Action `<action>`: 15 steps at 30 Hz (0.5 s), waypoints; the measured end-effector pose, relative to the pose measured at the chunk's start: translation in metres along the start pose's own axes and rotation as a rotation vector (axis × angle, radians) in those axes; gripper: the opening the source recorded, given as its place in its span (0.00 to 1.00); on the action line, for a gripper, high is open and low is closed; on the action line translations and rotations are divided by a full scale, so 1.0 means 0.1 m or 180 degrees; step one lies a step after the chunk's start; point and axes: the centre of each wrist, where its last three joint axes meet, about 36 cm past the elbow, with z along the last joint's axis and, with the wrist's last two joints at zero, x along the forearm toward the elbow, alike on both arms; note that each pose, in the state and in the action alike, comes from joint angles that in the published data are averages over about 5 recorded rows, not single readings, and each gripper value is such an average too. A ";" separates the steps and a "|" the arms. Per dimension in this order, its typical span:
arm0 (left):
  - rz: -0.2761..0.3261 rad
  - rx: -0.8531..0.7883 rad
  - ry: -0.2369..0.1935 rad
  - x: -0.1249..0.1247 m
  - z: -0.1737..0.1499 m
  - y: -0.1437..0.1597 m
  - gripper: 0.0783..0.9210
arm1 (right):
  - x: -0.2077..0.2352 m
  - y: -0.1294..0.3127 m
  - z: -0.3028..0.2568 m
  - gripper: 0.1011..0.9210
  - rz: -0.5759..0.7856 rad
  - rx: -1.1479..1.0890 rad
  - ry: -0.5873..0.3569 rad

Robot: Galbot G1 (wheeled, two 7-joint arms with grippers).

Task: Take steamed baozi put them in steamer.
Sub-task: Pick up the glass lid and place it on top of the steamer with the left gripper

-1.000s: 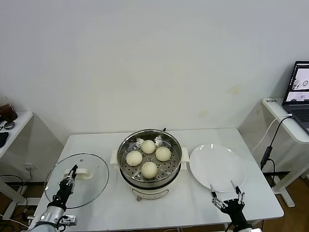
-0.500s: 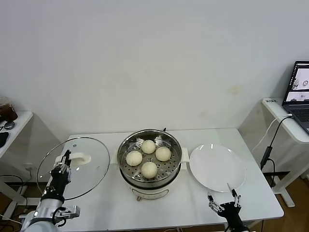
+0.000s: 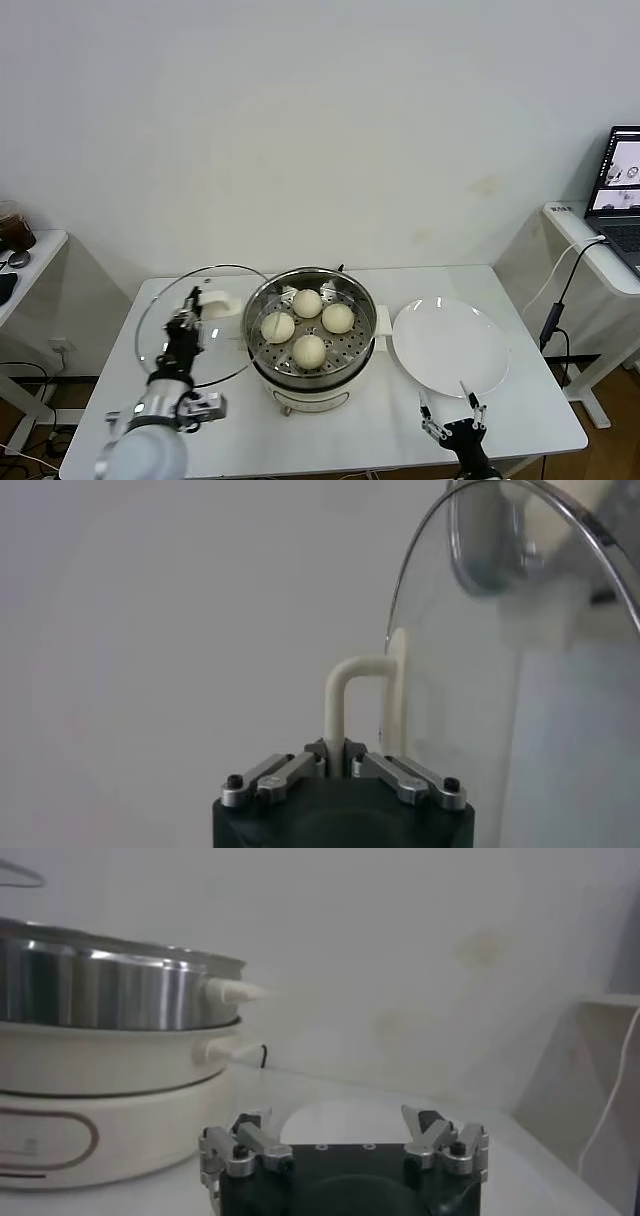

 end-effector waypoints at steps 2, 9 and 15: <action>0.0039 -0.0014 -0.0028 -0.05 -0.14 -0.02 0.11 | -0.01 0.02 0.02 0.88 -0.0010 0.0015 0.0010; 0.0126 -0.0070 -0.0085 -0.24 -0.60 -0.08 0.11 | -0.04 0.03 0.05 0.88 -0.0030 0.0068 0.0002; 0.0114 -0.0090 -0.0135 -0.36 -0.97 -0.14 0.11 | -0.07 0.05 0.04 0.88 -0.0052 0.0087 -0.0016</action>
